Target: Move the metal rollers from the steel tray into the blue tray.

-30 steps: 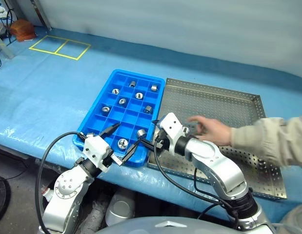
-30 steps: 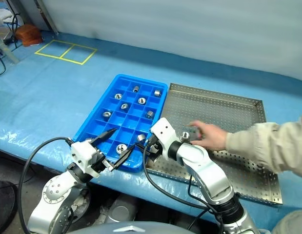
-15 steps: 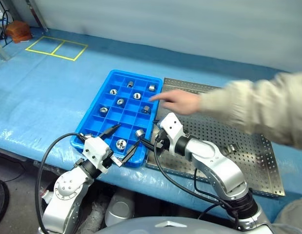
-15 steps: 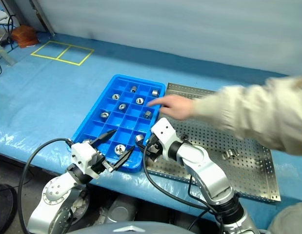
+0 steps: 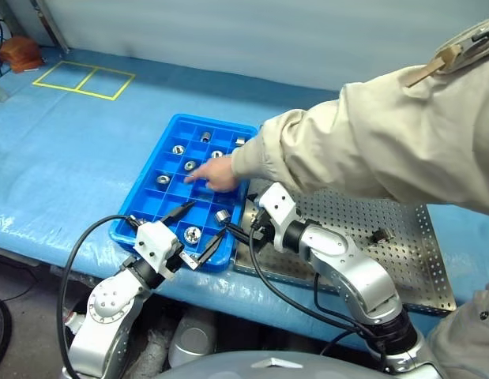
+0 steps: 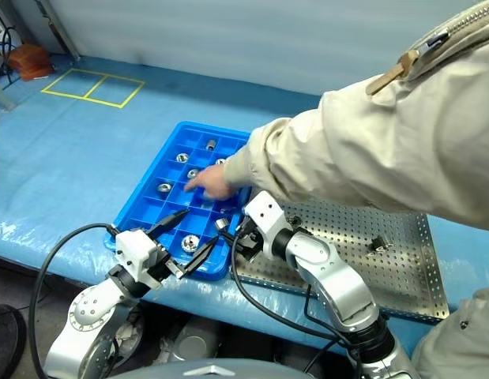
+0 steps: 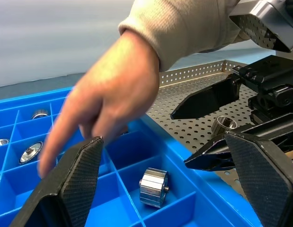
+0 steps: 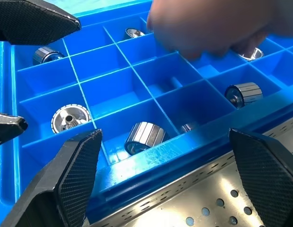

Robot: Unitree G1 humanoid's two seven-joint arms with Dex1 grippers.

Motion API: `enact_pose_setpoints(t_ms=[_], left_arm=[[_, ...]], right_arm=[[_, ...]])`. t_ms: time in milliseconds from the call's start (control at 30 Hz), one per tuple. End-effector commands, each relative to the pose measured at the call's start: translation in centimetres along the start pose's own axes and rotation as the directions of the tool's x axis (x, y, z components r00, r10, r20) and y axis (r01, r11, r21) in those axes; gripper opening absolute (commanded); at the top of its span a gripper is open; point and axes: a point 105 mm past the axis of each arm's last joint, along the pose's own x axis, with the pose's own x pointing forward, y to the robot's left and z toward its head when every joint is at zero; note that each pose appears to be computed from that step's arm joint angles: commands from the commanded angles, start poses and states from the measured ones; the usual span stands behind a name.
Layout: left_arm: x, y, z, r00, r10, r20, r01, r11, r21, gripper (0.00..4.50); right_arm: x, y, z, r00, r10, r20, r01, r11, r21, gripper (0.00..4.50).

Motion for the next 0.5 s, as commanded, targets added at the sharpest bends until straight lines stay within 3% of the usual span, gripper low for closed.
enact_pose_setpoints(t_ms=[33, 500], left_arm=[[0.21, -0.47, 0.98, 0.999, -0.035, 0.034, 0.035, 0.999, 0.009, 4.5], [0.55, -0.55, 1.1, 0.998, -0.058, 0.034, 0.057, 0.998, 0.014, 4.5]], right_arm=[[-0.45, 0.12, 1.53, 0.998, -0.005, 0.061, 0.006, 1.0, -0.028, 4.49], [-0.48, 0.05, 1.54, 0.998, -0.013, 0.064, 0.015, 1.0, -0.027, 4.49]])
